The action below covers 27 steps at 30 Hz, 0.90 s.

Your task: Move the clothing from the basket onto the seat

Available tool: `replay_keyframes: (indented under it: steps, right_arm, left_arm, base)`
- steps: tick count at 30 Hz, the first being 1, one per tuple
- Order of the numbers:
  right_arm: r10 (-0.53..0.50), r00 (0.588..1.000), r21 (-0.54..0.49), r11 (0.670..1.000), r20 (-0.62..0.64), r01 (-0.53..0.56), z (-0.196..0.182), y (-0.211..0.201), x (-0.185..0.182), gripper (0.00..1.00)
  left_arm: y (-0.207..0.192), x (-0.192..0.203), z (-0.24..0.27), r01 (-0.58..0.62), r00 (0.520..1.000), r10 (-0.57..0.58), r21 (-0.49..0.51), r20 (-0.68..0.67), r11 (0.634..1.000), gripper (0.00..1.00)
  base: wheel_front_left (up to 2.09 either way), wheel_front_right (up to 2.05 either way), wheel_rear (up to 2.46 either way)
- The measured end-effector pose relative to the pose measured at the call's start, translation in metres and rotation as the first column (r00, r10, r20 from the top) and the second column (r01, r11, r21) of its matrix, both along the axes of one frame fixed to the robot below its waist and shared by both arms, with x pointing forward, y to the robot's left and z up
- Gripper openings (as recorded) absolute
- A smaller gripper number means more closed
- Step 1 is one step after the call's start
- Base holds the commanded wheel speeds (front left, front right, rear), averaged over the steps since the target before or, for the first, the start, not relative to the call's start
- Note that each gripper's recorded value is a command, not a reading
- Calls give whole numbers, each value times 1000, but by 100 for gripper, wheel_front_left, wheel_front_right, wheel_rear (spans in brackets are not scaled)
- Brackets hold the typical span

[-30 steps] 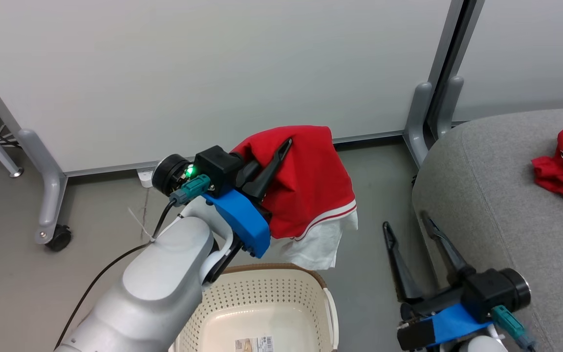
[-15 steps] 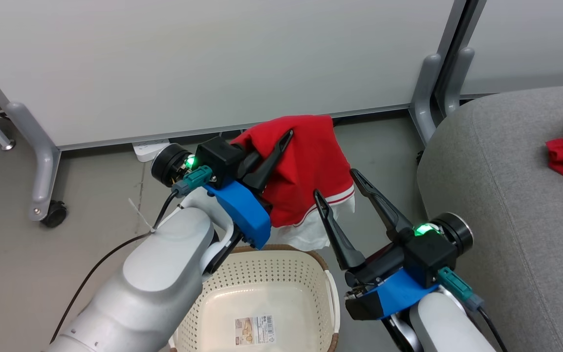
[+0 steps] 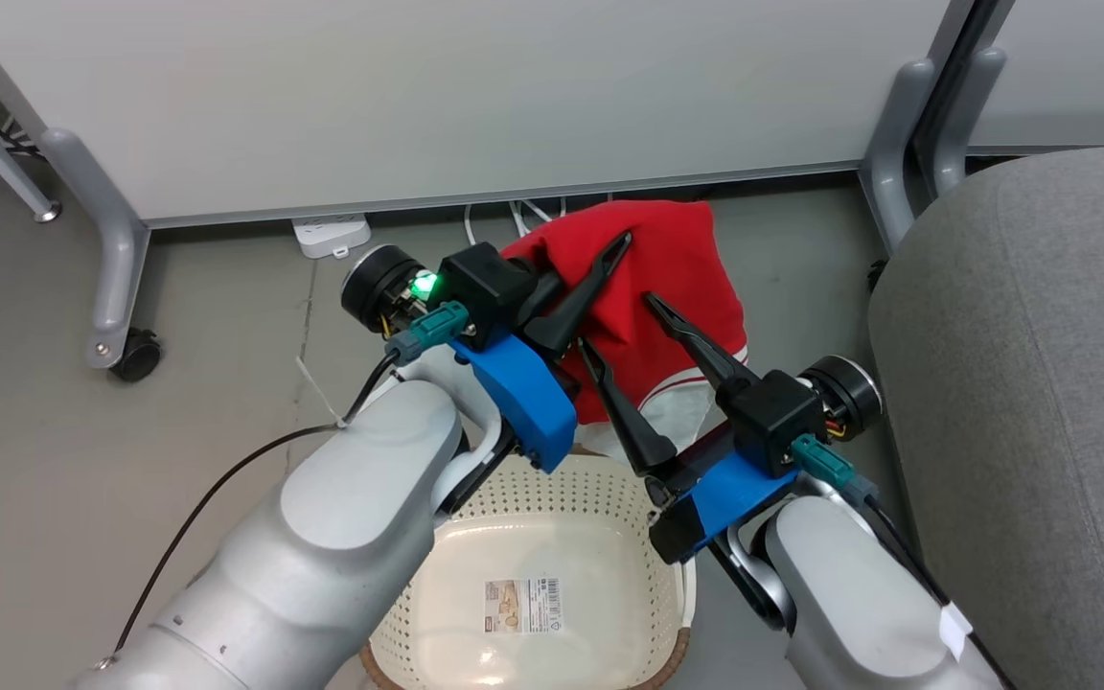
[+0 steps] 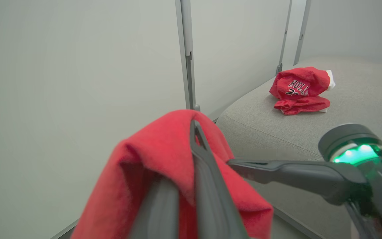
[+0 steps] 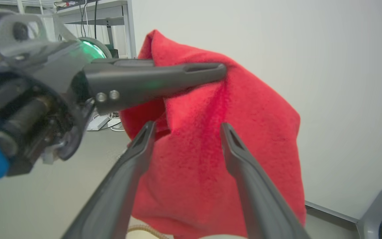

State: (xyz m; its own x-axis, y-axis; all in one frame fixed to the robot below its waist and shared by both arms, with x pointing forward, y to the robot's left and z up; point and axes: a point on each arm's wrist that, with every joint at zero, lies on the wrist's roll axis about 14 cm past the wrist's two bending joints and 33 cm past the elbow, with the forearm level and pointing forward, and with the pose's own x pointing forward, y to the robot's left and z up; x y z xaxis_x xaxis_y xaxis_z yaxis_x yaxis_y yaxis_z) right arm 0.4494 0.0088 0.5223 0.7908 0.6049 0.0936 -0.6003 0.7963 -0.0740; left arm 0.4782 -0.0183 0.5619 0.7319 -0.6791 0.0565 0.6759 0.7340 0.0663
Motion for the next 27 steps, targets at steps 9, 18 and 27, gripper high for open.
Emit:
replay_keyframes:
  steps: [9, 18, 27]
  right_arm:
    - [11, 999, 10, 1000, -51, -11, -10, 10, 26, 100]
    - [4, 993, -21, 1000, -120, -6, -29, 11, 41, 0]
    - [20, 993, -24, 999, -116, -23, -24, 16, 44, 0]
  left_arm:
    - [2, 4, -3, -8, 1000, 8, -13, -13, 1000, 0]
    - [3, 4, -1, -14, 1000, 13, -33, -13, 999, 0]
    - [2, 5, 1, -15, 1000, 14, -37, -8, 999, 0]
  base:
    - [0, 0, 0]
    - [0, 0, 0]
    - [0, 0, 0]
